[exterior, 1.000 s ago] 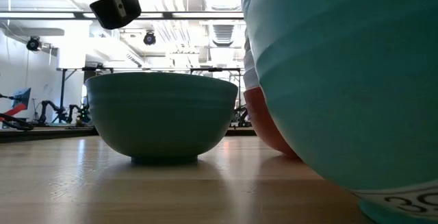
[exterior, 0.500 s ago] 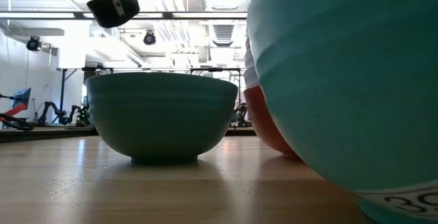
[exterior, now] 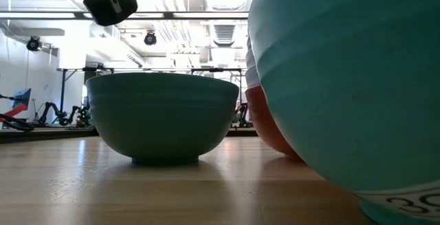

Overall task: Nest bowls inside each other
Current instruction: Stack the black bowl on top of the blue bowl

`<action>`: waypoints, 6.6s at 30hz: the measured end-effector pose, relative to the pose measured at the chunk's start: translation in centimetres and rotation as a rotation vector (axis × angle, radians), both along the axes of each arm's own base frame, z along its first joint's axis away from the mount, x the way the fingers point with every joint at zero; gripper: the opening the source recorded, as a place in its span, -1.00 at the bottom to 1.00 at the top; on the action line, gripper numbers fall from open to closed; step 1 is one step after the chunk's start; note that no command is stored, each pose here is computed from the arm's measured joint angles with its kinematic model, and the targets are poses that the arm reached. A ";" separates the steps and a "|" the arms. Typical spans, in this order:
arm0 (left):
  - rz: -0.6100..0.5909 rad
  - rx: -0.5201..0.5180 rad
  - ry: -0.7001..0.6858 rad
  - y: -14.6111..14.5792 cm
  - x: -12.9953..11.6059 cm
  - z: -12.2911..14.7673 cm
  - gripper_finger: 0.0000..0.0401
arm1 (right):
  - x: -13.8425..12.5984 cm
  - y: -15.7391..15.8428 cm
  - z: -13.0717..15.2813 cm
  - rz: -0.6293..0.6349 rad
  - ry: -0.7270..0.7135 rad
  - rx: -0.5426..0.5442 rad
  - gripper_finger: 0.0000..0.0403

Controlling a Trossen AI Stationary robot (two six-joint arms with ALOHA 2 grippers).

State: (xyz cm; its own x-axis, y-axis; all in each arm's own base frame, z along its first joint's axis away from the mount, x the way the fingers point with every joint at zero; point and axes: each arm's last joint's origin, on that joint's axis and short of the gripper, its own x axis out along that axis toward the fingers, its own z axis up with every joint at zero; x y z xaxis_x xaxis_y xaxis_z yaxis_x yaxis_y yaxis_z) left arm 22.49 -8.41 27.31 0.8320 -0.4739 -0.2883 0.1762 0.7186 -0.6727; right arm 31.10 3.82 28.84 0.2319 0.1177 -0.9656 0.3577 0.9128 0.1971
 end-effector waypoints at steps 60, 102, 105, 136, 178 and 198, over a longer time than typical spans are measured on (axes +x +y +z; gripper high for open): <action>-0.142 0.256 0.831 -7.6 -2.9 -6.6 -0.46 | -16.9 3.9 3.6 -0.322 -0.448 -0.208 -0.50; -0.184 0.360 0.904 -6.8 -3.7 -6.3 -0.99 | -16.4 4.3 4.2 -0.351 -0.519 -0.105 -0.55; -0.192 0.333 0.821 -6.6 -2.9 -4.2 -0.99 | -16.3 4.3 4.3 -0.345 -0.526 -0.103 -0.56; 0.043 -0.071 0.245 4.5 15.6 9.5 -1.00 | -14.1 8.7 -3.5 -0.168 -0.931 0.133 -0.66; 0.298 0.041 0.673 7.2 20.2 4.1 -1.00 | -15.9 7.8 -1.9 0.008 -1.036 0.040 -0.66; 0.292 0.000 0.696 6.2 20.2 3.9 -1.00 | -15.1 7.9 -1.2 0.052 -1.156 -0.015 -0.66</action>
